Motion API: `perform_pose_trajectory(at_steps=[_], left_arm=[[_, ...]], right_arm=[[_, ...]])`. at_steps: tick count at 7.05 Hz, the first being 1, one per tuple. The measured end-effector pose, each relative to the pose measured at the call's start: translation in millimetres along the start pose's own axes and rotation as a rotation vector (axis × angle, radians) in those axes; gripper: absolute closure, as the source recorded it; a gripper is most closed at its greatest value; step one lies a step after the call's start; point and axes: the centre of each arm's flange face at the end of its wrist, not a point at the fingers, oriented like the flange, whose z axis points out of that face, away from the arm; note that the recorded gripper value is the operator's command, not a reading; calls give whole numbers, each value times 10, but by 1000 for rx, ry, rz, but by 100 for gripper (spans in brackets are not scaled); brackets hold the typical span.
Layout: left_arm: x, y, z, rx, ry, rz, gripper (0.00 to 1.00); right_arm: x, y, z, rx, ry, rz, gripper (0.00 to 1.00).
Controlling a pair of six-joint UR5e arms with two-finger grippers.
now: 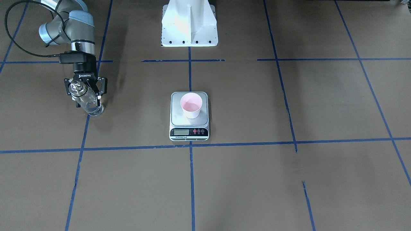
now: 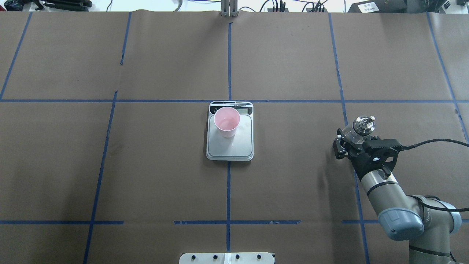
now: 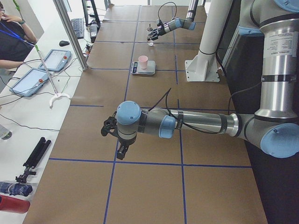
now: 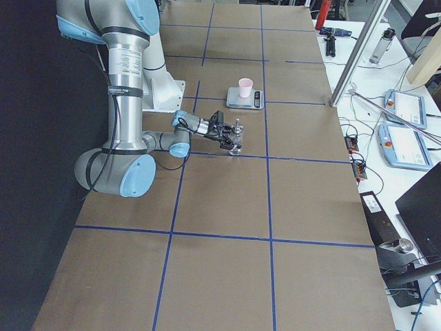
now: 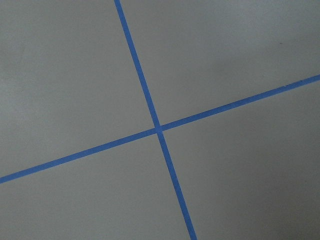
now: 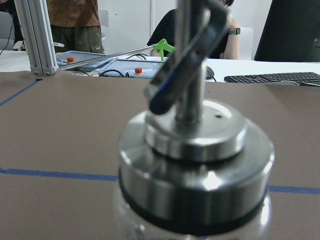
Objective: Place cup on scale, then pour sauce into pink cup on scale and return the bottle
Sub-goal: 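Hold the glass bottle set down on the table in the right gripper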
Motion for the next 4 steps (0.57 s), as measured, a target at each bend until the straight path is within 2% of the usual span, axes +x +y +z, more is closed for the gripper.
perform_pose_trajectory(at_steps=[2, 4], left_arm=[[-3, 3, 4, -1, 1, -1, 0], [-5, 22, 10, -2, 2, -3, 0]], right_arm=[[3, 9, 3, 0, 0, -2, 100], [-17, 10, 3, 3, -1, 1, 26]])
